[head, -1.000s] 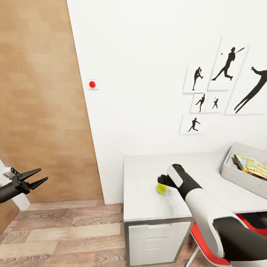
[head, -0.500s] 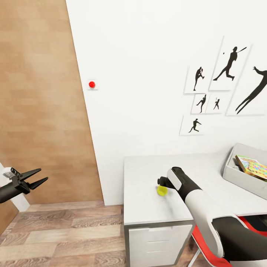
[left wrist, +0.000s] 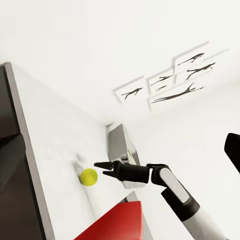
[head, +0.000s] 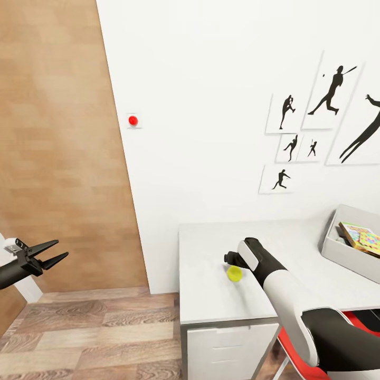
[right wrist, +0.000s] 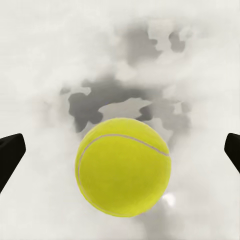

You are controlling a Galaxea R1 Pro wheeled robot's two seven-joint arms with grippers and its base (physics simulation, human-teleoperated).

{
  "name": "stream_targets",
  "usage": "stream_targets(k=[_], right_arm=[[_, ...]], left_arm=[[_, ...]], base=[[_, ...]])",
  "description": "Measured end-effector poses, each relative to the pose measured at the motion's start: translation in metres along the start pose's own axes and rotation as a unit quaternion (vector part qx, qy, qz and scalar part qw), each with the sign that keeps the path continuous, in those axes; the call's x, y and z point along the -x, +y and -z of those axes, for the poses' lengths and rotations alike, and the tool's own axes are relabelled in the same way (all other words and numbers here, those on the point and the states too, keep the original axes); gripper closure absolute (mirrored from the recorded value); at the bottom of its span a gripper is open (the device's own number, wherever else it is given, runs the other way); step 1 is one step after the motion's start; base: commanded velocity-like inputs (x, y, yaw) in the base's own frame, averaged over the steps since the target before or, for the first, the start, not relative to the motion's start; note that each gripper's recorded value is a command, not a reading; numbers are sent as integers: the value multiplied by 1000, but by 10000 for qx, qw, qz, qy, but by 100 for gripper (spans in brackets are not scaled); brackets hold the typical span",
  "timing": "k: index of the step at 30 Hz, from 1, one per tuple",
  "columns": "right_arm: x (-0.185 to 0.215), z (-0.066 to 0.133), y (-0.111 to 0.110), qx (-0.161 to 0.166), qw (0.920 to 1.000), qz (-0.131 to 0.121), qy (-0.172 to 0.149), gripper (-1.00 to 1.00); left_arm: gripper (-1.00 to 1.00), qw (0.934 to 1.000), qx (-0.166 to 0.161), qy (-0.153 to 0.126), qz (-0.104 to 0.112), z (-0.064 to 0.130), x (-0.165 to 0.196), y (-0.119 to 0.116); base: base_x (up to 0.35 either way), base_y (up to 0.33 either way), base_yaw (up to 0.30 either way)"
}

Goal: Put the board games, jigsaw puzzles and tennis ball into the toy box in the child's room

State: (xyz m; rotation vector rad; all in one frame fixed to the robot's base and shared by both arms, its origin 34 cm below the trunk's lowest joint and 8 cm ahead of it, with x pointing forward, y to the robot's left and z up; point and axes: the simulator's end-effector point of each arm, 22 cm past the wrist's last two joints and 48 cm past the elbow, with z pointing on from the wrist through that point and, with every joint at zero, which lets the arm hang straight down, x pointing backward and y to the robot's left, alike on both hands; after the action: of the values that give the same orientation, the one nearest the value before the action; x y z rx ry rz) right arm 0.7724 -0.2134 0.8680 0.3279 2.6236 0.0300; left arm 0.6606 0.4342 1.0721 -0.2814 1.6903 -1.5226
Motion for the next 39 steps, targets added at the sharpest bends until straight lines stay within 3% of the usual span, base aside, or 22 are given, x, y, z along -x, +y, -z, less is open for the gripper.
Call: stream_targets(k=[39], right_arm=[[-5, -12, 0, -1, 10000, 7, 8, -100]], left_arm=[[-100, 10000, -36, -14, 1, 1, -3, 10]], base=[[0, 0, 0]])
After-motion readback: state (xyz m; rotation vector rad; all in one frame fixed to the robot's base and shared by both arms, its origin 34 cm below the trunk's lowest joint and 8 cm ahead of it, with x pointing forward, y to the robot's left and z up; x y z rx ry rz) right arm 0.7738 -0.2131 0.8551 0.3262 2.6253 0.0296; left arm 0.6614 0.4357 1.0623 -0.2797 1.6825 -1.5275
